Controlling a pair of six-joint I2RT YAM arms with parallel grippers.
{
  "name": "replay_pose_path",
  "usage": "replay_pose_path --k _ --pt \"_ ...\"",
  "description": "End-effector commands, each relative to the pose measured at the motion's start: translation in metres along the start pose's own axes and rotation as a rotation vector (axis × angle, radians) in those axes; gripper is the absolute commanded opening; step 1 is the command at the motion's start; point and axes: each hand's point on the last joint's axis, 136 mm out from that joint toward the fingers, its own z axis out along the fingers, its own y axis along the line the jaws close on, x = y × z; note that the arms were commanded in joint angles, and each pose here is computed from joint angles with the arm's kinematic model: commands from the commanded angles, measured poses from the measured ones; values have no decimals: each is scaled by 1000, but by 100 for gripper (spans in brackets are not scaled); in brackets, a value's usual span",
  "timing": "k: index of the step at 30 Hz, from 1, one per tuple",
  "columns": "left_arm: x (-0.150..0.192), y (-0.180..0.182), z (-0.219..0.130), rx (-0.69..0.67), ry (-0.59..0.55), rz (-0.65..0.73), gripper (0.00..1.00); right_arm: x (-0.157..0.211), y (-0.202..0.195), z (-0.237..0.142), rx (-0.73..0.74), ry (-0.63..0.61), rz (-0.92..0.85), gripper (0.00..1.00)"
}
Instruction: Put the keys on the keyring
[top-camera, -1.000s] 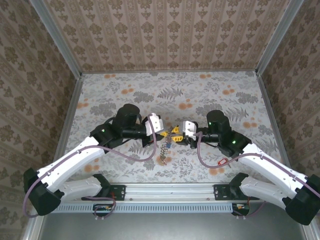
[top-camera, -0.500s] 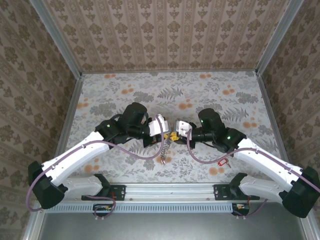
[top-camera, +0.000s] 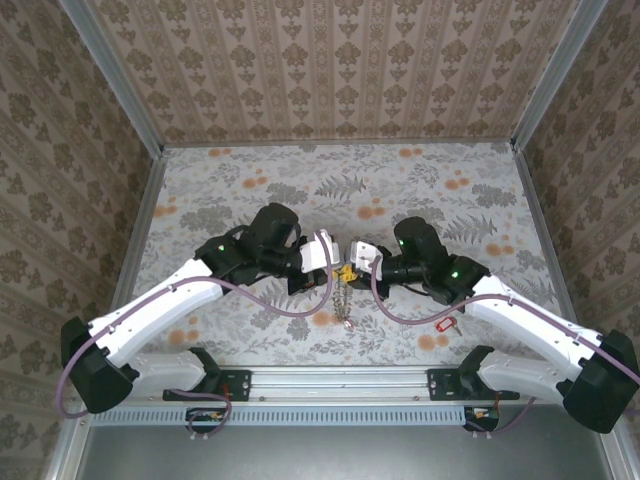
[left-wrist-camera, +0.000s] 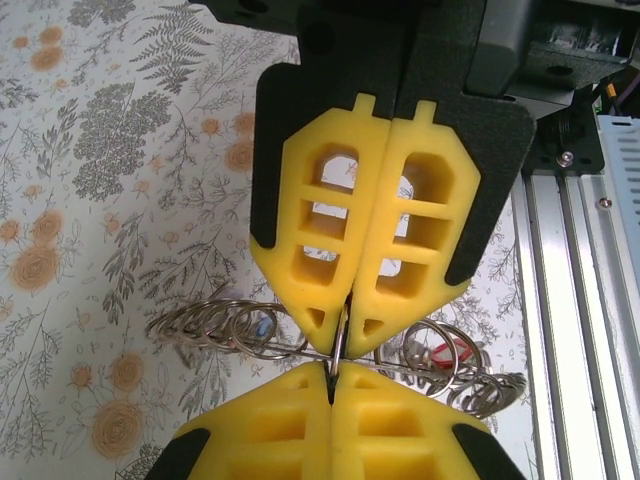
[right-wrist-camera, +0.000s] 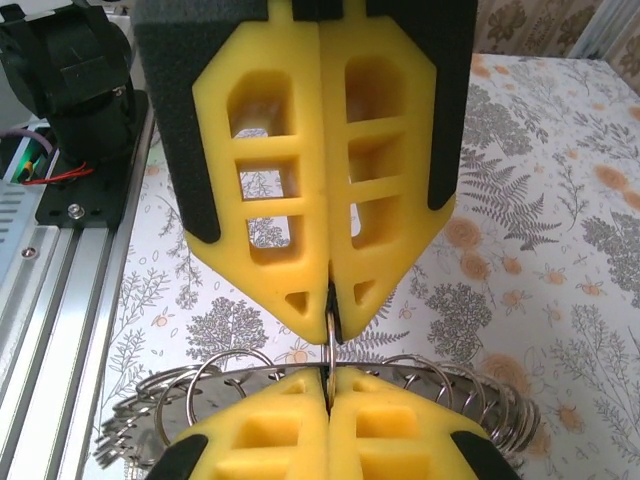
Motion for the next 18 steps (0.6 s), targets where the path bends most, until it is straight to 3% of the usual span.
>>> replay_pose_path --k 1,2,5,12,18 --pt "-20 -2 -11 0 -69 32 8 -22 -3 -4 12 -80 -27 0" --pt "-21 -2 -14 -7 -91 34 16 -25 -3 -6 17 -109 -21 0" --pt "-21 0 -23 -52 -153 33 27 -38 -3 -15 20 -237 -4 0" --pt "-21 -5 -33 -52 -203 21 32 -62 7 -35 21 -464 -53 0" --pt "-32 -5 -38 -50 -262 30 34 -64 15 -38 -5 -498 -96 0"
